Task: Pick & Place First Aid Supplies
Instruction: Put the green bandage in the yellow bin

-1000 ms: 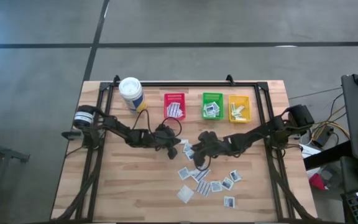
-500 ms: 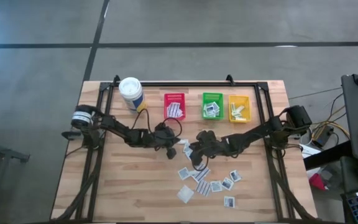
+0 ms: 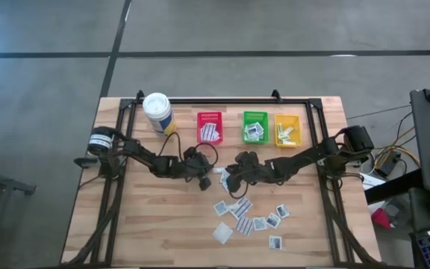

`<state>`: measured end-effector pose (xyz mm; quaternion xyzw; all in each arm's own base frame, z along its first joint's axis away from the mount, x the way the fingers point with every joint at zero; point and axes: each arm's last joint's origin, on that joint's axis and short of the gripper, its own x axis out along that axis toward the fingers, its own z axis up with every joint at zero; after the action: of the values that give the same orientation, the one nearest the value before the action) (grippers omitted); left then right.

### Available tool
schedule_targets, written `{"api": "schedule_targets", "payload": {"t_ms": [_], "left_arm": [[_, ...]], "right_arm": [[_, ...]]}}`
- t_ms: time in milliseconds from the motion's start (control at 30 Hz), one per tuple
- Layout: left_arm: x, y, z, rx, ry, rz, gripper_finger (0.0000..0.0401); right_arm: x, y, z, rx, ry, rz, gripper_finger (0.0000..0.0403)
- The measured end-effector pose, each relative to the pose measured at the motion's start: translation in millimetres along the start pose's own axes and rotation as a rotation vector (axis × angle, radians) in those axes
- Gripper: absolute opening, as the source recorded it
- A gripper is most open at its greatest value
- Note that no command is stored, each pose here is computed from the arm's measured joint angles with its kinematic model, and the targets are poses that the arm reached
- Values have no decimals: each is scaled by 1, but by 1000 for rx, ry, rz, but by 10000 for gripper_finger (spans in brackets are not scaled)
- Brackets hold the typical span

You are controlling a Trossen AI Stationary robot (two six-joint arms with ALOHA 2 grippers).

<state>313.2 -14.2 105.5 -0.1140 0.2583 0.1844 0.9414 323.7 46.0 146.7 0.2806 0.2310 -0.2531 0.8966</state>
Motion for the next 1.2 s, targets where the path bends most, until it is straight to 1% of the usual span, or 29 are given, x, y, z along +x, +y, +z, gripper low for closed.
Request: {"api": "schedule_targets", "payload": {"t_ms": [433,600,700,1000,1200], "left_arm": [[-1,-4,-1,-2,5,-25,0],[-1,-5,-2,-5,9,-37,0],[-1,-4,-2,-4,9,-31,0],[-3,-1,-8,-9,25,-18,0],[-4,-1,-9,-12,27,-19,0]], "right_arm": [[2,-4,3,-3,-2,-17,63],[13,-13,0,-11,7,-60,63],[24,-17,-4,6,12,-75,63],[34,-13,-6,8,20,-75,64],[35,-16,-4,60,23,-85,84]]}}
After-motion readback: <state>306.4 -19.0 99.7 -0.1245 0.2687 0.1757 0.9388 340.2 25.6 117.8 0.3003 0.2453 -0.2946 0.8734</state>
